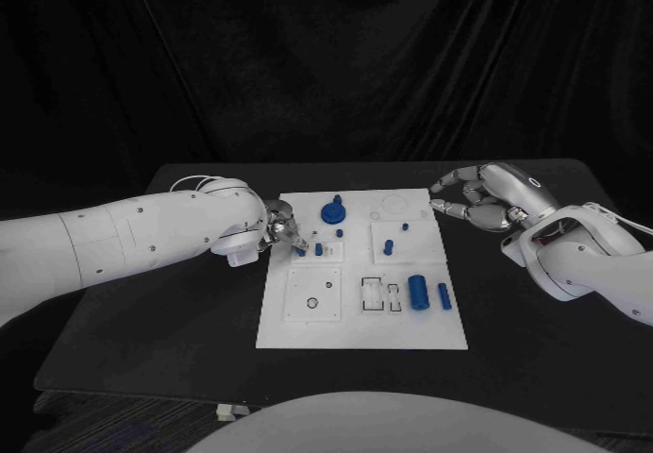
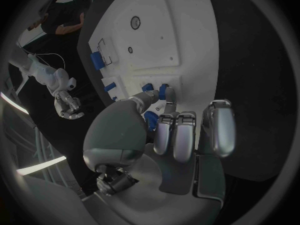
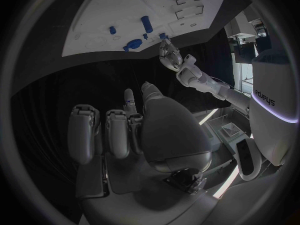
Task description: Assemble the parts on the task board
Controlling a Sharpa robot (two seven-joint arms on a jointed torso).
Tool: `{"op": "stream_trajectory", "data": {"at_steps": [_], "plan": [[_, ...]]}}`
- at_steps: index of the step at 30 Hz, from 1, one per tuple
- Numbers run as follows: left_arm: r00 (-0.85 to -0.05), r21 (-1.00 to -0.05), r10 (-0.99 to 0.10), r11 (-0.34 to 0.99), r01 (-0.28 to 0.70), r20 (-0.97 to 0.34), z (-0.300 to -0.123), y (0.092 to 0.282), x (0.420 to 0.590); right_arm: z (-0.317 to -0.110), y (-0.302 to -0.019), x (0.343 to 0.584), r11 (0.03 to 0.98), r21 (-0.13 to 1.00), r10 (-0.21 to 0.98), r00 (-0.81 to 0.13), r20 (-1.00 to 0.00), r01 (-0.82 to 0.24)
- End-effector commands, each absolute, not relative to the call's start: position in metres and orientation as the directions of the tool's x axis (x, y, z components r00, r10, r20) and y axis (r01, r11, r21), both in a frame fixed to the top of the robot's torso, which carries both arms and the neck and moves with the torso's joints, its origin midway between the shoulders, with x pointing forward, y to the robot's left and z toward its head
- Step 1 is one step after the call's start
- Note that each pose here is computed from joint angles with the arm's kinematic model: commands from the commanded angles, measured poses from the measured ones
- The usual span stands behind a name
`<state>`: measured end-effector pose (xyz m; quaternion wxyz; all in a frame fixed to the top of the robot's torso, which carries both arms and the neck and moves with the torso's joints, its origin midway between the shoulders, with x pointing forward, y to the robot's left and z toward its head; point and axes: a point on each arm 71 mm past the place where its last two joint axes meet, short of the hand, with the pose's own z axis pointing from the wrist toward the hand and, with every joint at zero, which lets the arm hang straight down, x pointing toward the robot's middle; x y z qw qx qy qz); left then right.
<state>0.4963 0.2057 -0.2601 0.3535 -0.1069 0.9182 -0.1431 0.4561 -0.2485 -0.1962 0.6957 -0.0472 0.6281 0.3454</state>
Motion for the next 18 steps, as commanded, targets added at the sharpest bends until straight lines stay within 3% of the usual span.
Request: {"op": "stream_trajectory", "data": {"at_steps": [1, 18], "plan": [[-0.719, -0.351, -0.292, 0.934, -0.071, -0.631, -0.2608, 0.2035, 0.496, -0.1972, -0.2486, 0.4558, 0.76, 0.369, 0.422, -0.027, -0.906, -0.535], [-0.7, -0.351, -0.287, 0.935, -0.056, -0.653, -0.2612, 0.2064, 0.4961, -0.1981, -0.2495, 0.456, 0.763, 0.37, 0.42, -0.029, -0.907, -0.53]]}}
